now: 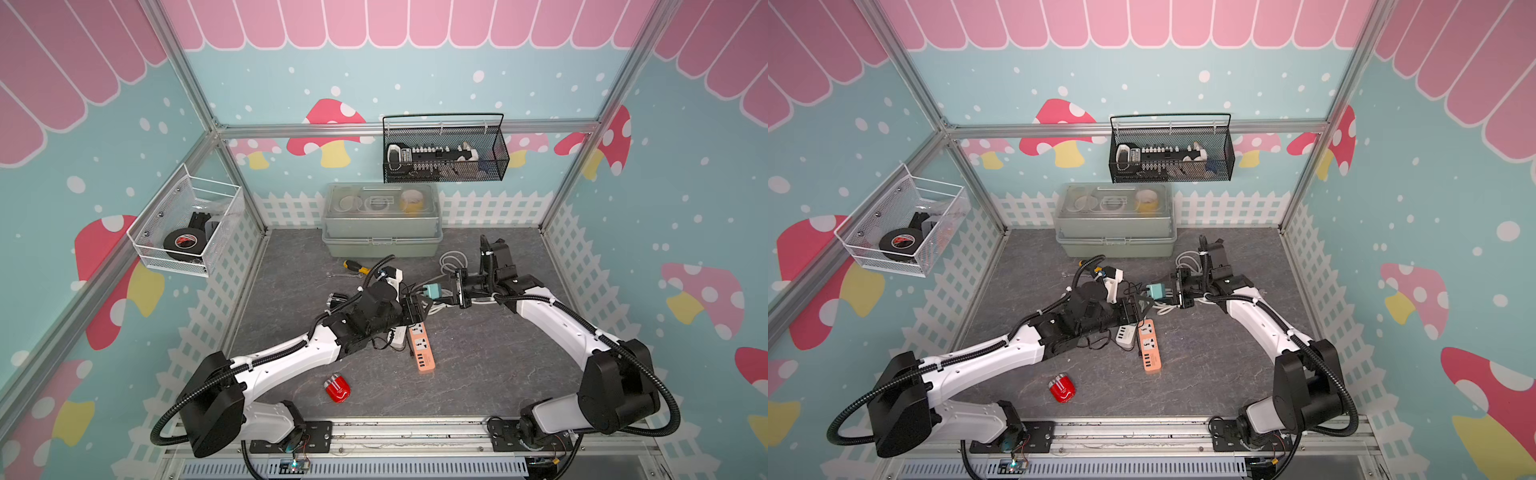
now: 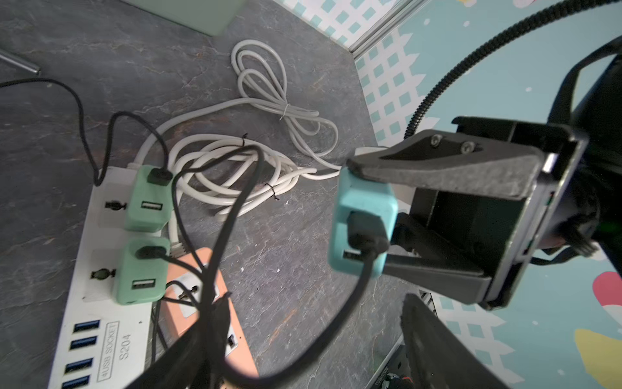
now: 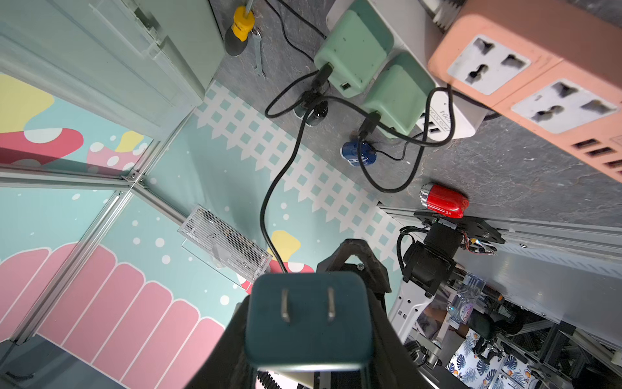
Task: Charge the electric shaver
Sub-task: Insert the plug into the socket.
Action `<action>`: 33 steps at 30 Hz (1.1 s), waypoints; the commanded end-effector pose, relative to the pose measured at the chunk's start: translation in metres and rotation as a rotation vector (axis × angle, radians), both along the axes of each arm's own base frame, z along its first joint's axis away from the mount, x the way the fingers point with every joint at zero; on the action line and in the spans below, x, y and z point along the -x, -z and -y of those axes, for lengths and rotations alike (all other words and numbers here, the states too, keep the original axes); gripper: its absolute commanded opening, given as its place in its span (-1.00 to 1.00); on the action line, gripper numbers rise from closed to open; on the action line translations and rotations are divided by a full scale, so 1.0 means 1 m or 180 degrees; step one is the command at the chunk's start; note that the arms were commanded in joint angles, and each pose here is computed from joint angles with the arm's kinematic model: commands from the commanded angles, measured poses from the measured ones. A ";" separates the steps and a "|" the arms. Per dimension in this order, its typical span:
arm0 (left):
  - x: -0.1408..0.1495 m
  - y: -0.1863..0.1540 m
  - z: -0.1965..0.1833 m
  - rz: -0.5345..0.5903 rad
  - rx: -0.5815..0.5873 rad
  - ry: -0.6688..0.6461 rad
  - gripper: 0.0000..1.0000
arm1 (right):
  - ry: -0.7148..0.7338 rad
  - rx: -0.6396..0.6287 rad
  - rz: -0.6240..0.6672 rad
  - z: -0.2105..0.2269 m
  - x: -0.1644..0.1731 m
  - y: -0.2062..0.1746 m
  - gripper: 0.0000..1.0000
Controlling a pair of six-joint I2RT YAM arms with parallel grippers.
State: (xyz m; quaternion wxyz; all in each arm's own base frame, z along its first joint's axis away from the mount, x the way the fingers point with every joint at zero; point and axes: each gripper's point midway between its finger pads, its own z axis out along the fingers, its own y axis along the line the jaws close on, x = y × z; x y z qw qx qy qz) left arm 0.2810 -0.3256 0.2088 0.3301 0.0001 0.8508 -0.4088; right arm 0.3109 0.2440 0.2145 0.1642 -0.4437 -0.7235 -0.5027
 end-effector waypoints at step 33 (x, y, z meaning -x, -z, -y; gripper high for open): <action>-0.005 -0.029 0.025 0.0038 0.0032 0.0241 -1.00 | 0.0113 -0.0130 0.0270 0.005 0.011 -0.022 -0.17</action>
